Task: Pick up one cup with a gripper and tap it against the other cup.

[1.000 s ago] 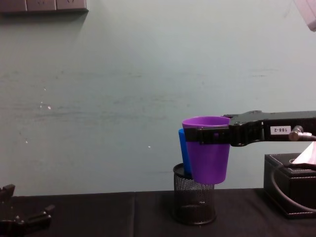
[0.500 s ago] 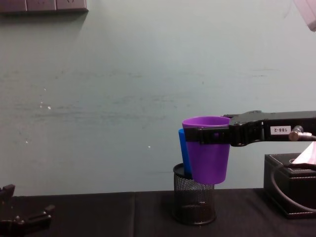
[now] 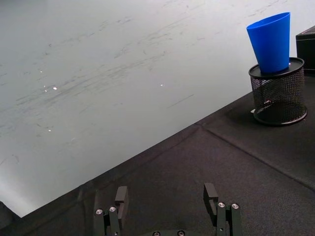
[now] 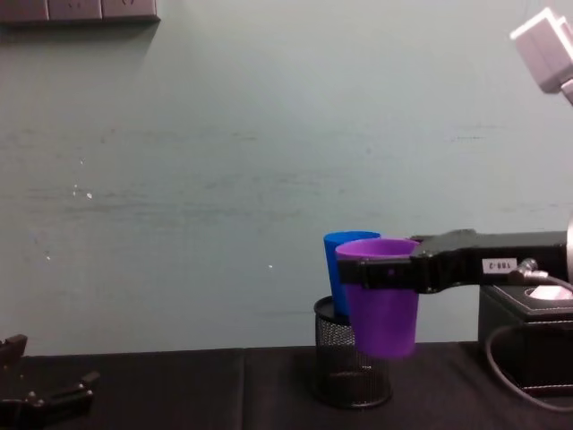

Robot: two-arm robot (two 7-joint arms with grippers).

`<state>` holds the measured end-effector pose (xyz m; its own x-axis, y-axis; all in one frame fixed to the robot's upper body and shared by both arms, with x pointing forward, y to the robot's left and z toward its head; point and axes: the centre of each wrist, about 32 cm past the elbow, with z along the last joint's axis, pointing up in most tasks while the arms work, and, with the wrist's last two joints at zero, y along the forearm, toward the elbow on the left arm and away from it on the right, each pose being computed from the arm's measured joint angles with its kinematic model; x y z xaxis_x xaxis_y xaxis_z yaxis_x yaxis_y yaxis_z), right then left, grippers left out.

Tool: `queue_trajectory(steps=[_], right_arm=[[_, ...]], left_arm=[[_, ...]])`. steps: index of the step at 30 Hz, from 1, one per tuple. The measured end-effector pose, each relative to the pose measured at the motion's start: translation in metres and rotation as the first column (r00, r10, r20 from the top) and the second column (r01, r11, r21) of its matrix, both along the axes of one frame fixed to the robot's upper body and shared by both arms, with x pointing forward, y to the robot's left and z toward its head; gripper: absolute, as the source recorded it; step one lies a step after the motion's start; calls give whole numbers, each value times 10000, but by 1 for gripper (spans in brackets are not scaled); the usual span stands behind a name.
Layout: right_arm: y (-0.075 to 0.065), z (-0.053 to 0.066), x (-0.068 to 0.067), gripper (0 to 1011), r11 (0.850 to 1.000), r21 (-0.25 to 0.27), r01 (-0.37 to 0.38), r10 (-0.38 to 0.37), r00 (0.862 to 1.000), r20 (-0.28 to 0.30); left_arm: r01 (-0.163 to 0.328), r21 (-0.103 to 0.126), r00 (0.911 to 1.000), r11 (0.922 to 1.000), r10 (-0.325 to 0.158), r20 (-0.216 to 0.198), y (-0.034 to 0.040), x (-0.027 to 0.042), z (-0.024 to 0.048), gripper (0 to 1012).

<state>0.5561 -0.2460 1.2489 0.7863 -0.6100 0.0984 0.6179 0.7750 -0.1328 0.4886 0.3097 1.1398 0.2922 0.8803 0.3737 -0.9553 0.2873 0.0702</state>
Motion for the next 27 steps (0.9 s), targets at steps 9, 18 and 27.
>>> queue_trajectory(steps=[9, 18, 27], right_arm=[[34, -103, 92, 742, 9950, 102, 990, -991, 9950, 151], [92, -145, 309, 742, 9899, 359, 1369, -1374, 9904, 143], [141, -206, 462, 743, 9833, 616, 1711, -1695, 9850, -309]], left_arm=[[0, -1, 10000, 10000, 0, 0, 0, 0, 0, 1000], [0, 0, 10000, 10000, 0, -1, 0, 0, 0, 1000], [0, 1, 10000, 10000, 0, -1, 0, 0, 0, 1000]])
